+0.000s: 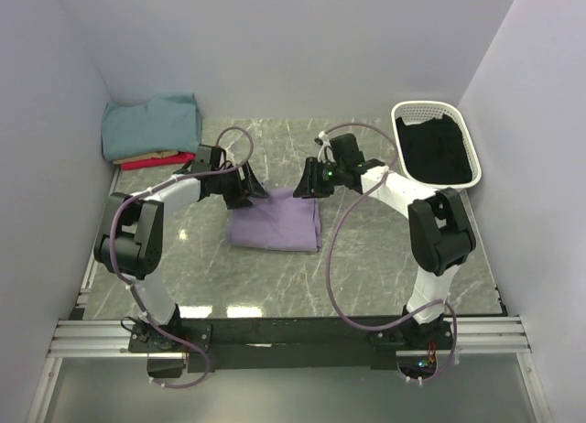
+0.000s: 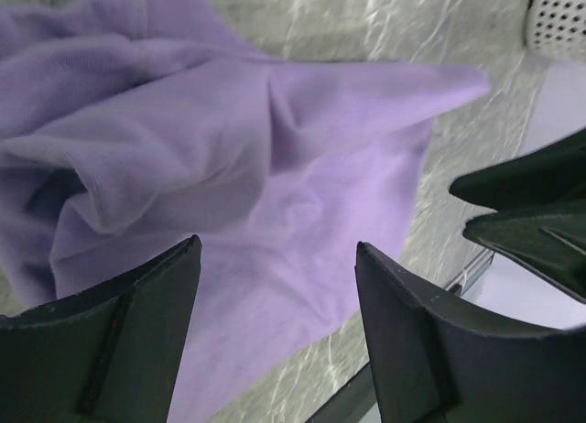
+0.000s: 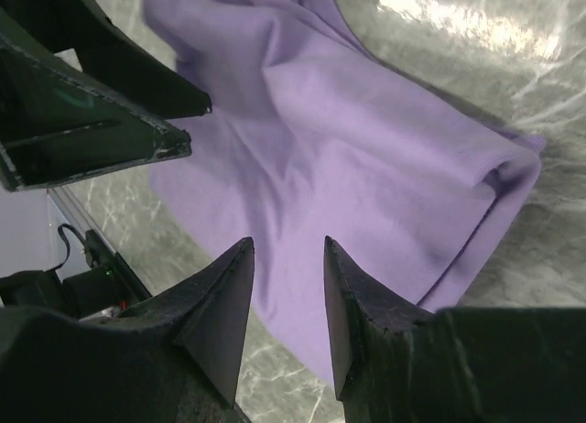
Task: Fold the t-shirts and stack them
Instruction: Fold the tshirt
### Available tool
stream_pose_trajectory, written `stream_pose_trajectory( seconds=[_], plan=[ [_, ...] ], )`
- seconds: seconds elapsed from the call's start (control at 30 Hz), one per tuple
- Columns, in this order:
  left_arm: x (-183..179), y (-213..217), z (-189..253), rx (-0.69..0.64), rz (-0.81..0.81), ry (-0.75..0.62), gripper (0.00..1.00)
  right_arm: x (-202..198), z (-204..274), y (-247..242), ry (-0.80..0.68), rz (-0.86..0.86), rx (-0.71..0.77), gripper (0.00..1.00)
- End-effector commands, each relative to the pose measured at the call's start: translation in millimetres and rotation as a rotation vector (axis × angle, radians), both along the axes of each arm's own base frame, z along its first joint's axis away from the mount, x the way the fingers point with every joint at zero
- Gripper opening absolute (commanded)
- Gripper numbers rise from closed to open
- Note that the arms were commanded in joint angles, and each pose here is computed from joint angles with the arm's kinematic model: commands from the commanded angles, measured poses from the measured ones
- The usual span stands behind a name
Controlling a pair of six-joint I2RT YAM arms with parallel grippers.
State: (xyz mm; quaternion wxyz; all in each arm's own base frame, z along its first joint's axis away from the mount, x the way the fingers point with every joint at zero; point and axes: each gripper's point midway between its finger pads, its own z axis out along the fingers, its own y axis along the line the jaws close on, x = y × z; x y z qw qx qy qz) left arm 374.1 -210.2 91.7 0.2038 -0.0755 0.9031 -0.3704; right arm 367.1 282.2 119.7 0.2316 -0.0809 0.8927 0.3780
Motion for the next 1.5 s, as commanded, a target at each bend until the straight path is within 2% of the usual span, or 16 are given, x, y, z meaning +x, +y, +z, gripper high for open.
stream_pose_trajectory(
  seconds=[0.0,0.23,0.43,0.63,0.9,1.13,1.3,1.47],
  plan=[
    [10.2,-11.4,1.8,-0.044,-0.049,-0.055,0.73,8.1,-8.4,9.0,0.019,0.015,0.029,0.43],
    [39.6,-16.2,-20.9,-0.036,-0.026,-0.044,0.73,31.7,-39.6,9.3,0.033,-0.007,-0.024,0.43],
    [55.2,-6.3,-36.6,0.015,0.009,-0.027,0.74,58.7,-64.4,-12.6,0.035,-0.087,-0.097,0.43],
    [58.2,23.6,-44.7,0.103,0.091,-0.012,0.75,79.1,-79.3,-47.1,0.038,-0.182,-0.151,0.43],
    [62.4,67.5,-63.2,0.178,0.182,0.032,0.76,91.3,-93.4,-68.8,0.068,-0.241,-0.173,0.43],
    [74.0,63.2,-30.6,0.104,0.186,-0.055,0.77,87.9,-70.9,-74.6,0.008,-0.246,-0.172,0.43],
    [77.7,49.1,14.8,0.003,0.151,-0.164,0.76,67.2,-22.4,-69.2,-0.068,-0.209,-0.117,0.44],
    [75.2,43.6,61.6,-0.048,0.125,-0.267,0.76,34.1,19.2,-37.8,-0.109,-0.081,-0.034,0.44]
  ],
)
